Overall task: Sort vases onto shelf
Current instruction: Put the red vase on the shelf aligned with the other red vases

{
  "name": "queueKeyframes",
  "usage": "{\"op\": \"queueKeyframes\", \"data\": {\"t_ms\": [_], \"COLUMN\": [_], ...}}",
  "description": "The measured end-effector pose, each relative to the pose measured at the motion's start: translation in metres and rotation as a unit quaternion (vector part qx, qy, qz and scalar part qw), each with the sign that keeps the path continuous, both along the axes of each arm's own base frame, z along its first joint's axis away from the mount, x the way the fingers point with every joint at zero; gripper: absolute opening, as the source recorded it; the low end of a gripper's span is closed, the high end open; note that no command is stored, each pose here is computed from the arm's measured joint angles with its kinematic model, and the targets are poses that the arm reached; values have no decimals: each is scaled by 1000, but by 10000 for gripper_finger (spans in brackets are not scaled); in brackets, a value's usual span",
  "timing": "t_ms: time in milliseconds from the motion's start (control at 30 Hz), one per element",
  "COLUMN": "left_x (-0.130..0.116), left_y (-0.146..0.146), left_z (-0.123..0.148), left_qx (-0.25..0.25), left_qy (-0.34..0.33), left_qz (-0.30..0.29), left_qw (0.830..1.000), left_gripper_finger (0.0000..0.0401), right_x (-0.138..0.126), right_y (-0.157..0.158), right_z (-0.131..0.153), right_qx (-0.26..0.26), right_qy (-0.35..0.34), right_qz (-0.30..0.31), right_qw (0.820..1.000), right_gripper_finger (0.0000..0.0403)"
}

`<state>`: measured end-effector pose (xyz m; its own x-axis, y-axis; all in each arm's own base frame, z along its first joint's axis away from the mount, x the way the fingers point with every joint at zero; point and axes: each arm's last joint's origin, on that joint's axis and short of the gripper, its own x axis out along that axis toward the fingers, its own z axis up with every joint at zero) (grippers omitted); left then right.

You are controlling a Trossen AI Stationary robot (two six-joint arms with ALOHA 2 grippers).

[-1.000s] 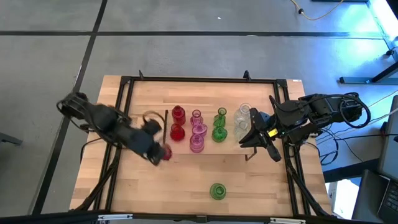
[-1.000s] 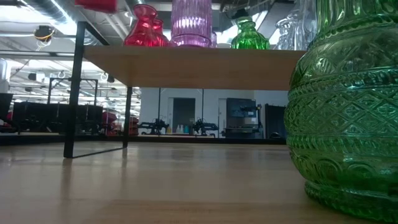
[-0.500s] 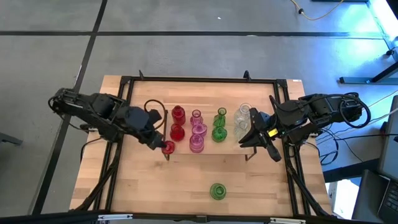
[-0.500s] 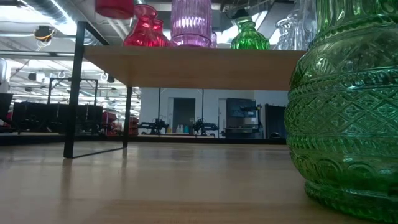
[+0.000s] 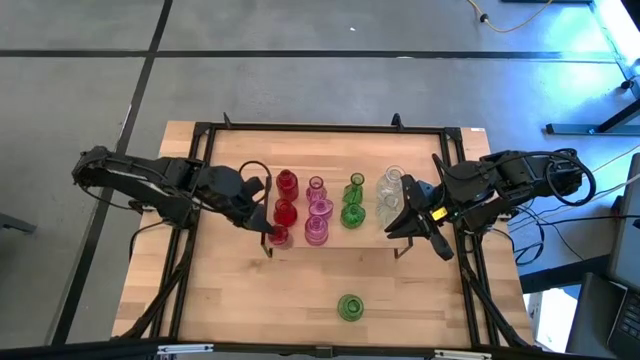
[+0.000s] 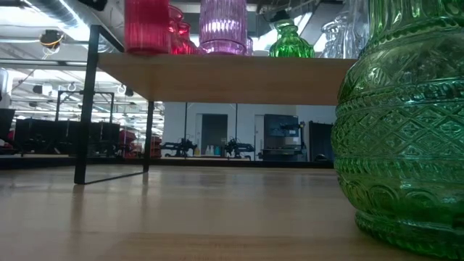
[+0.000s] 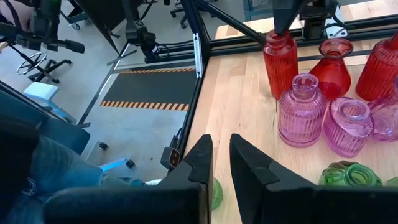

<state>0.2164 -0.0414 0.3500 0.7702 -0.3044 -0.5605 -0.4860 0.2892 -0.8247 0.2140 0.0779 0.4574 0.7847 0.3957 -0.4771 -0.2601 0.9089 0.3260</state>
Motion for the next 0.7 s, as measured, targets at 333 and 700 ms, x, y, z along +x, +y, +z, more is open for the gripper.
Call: {"op": "queueKeyframes", "data": {"t_ms": [333, 700], "left_x": [2, 3], "left_y": [20, 31], "left_z": [-1, -2], "left_qx": [0, -21], "left_qy": [-2, 0], "left_qz": [-3, -21], "left_qw": [1000, 1000], "left_gripper_finger": [9, 12], "right_x": [0, 0], "right_y": [0, 0], "right_z": [0, 0], "right_qx": [-3, -3], "right_qy": [-1, -1], "right_qz": [1, 2], "right_qw": [1000, 1000], "right_gripper_finger": [40, 40]}}
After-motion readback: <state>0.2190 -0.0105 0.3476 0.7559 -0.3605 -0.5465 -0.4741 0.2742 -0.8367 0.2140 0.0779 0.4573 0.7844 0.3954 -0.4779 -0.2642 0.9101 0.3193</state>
